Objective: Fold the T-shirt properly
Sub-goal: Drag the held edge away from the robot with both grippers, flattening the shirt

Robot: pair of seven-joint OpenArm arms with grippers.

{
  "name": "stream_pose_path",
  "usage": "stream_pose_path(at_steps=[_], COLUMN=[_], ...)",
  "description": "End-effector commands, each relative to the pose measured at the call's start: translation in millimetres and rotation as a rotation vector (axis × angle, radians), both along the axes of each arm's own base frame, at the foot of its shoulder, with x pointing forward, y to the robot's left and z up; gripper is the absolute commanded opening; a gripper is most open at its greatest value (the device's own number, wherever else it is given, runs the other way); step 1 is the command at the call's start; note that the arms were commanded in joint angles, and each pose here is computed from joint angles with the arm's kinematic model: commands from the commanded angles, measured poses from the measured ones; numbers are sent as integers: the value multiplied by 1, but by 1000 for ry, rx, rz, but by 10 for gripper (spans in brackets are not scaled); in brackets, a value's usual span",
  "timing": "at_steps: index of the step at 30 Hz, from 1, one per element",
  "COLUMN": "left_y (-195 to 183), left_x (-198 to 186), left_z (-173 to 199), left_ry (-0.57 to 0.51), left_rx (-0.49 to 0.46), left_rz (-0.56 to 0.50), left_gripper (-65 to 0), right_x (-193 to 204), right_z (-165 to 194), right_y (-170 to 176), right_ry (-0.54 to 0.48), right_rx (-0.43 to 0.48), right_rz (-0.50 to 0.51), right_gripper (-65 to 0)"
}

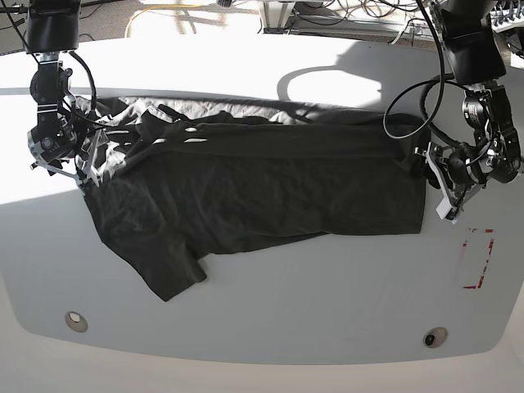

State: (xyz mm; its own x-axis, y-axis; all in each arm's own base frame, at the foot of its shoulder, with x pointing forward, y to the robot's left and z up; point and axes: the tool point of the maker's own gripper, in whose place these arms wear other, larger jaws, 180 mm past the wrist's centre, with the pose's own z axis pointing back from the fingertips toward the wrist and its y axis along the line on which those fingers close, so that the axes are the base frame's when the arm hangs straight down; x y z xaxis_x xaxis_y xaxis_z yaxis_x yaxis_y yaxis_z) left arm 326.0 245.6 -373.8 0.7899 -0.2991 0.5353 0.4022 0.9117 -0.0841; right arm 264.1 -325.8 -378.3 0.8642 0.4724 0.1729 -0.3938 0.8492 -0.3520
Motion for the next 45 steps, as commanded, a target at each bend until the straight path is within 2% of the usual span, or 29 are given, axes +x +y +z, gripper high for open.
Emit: stream_pose_path(at_steps=[1, 9, 15, 17, 20, 25, 27, 32, 38, 40, 41, 42, 44, 45], left_y=[4, -24, -63, -73, -92, -89, -83, -69, -53, -41, -38, -37, -39, -39], left_x=[12, 12, 1, -2, -6, -19, -24, -37, -46, -50, -52, -52, -54, -53], left_z=[16, 11, 14, 17, 22, 11, 0, -23, -29, -25, -21, -20, -14, -12], left_ry=[-56, -50, -64, -73, -92, -60, -27, 54, 72, 62, 53, 48, 27, 21], left_rx=[0, -26, -78, -85, -94, -70, -38, 15, 39, 52, 51, 50, 26, 23], left_rz=[0, -53, -124, -146, -184, -182, -171, -145, -120, -106, -101, -99, -96, -95], left_gripper=[-369, -369, -369, -369, -371, -371, -371, -371, -371, -371, -369, -369, -367, -365], right_x=[10, 14, 10, 5, -5, -19, -22, -24, -31, -31, -33, -34, -37, -38], right_z=[19, 60, 72, 69, 58, 42, 32, 17, -1, 1, 2, 2, 6, 8], right_y=[-11, -9, 24, 30, 37, 38, 40, 37, 22, 16, 14, 12, 6, 4], right_ry=[-58, -231, -314, -318, -324, -321, -296, -292, -247, -245, -245, -243, -254, -260], right_rx=[-3, 72, 199, 238, 307, 366, 386, 420, 421, 408, 397, 393, 384, 379], right_rz=[-23, -105, -101, -115, -181, -278, -299, -331, -372, -374, -371, -373, -384, -388], right_gripper=[-243, -241, -265, -298, -404, -569, -598, -591, -575, -541, -491, -474, -352, -325])
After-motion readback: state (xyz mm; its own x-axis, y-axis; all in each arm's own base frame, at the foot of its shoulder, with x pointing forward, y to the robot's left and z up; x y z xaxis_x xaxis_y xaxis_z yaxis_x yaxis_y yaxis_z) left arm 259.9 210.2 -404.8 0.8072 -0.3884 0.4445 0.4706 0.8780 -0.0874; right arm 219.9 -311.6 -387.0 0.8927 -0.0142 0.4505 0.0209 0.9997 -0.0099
